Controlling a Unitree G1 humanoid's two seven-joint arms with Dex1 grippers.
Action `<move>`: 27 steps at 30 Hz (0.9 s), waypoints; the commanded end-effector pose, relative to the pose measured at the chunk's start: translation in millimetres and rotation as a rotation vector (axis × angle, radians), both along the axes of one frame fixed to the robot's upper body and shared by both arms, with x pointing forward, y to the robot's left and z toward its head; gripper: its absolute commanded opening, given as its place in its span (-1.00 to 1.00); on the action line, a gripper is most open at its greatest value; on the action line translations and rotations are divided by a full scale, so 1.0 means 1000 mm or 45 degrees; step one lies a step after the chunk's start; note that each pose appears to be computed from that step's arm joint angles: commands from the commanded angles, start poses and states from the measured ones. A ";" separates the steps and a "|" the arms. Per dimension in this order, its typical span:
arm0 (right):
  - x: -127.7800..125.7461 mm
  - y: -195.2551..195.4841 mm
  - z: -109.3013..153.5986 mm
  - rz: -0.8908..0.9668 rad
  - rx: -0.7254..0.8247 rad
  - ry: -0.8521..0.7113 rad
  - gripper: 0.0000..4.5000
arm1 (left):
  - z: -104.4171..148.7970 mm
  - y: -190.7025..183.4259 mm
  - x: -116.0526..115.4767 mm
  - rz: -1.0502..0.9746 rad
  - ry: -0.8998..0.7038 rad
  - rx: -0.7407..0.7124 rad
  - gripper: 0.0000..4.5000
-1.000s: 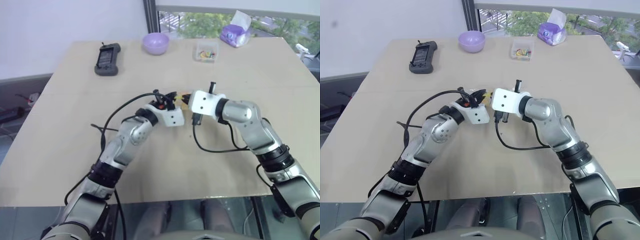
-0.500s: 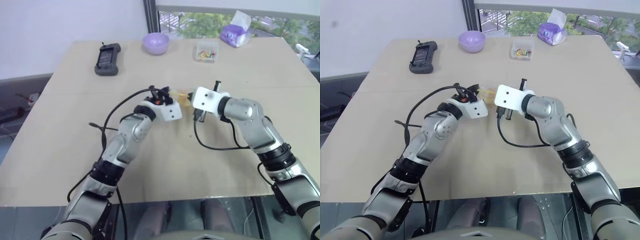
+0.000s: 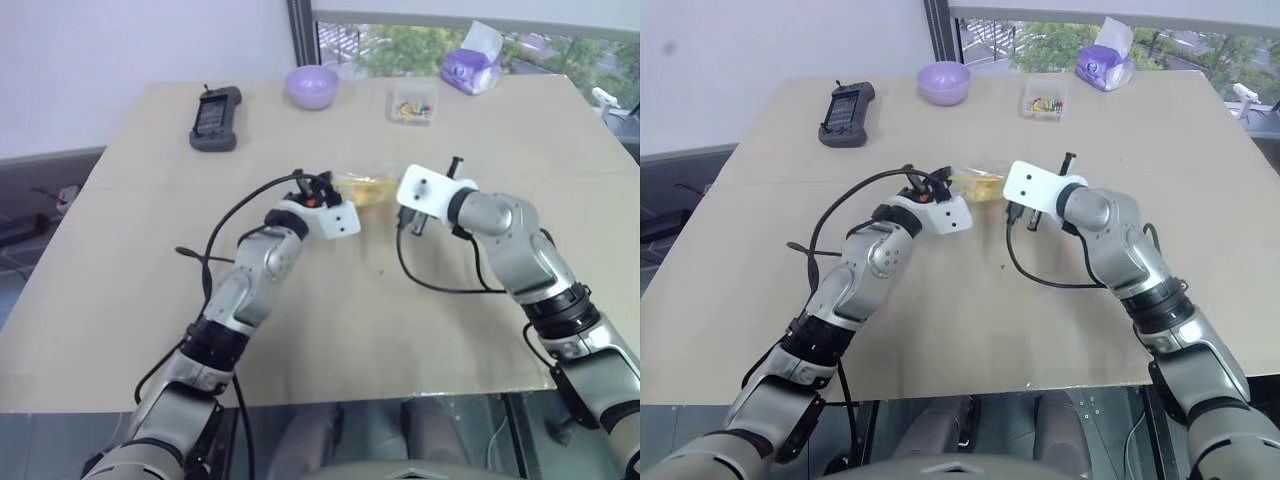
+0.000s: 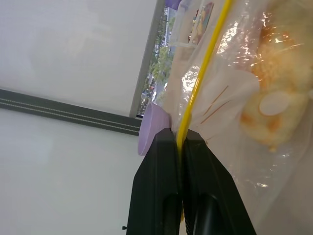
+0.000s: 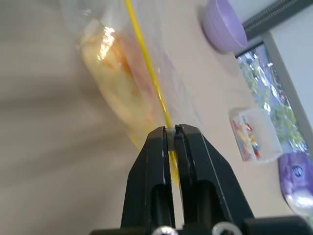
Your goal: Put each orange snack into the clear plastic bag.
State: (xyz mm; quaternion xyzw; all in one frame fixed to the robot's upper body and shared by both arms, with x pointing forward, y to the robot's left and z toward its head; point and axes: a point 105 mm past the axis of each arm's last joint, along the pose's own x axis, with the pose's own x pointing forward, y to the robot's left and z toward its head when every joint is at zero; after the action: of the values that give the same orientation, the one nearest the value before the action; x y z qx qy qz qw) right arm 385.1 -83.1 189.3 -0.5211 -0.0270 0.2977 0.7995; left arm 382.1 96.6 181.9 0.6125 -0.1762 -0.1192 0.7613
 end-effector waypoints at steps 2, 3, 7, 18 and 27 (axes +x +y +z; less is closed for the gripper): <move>0.014 -0.046 0.008 -0.250 -0.034 -0.037 -0.98 | 0.019 0.029 0.006 0.139 -0.085 -0.038 -1.00; 0.015 -0.047 0.008 -0.257 -0.035 -0.037 -0.98 | 0.019 0.029 0.006 0.139 -0.085 -0.037 -1.00; 0.017 -0.053 0.010 -0.296 -0.052 -0.055 -0.98 | 0.020 0.030 0.007 0.143 -0.090 -0.036 -1.00; 0.013 -0.074 0.043 -0.343 -0.075 -0.166 -0.98 | 0.062 0.034 0.010 0.160 -0.311 -0.124 -1.00; 0.008 -0.086 0.065 -0.378 -0.100 -0.240 -0.98 | 0.068 0.030 0.019 0.143 -0.334 -0.150 -1.00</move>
State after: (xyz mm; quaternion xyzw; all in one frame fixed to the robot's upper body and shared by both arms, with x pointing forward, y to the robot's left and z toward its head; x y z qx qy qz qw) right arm 384.7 -118.7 238.2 -0.5745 -0.0525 0.2151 0.7880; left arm 392.9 90.6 229.5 0.5967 -0.2554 -0.0574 0.7586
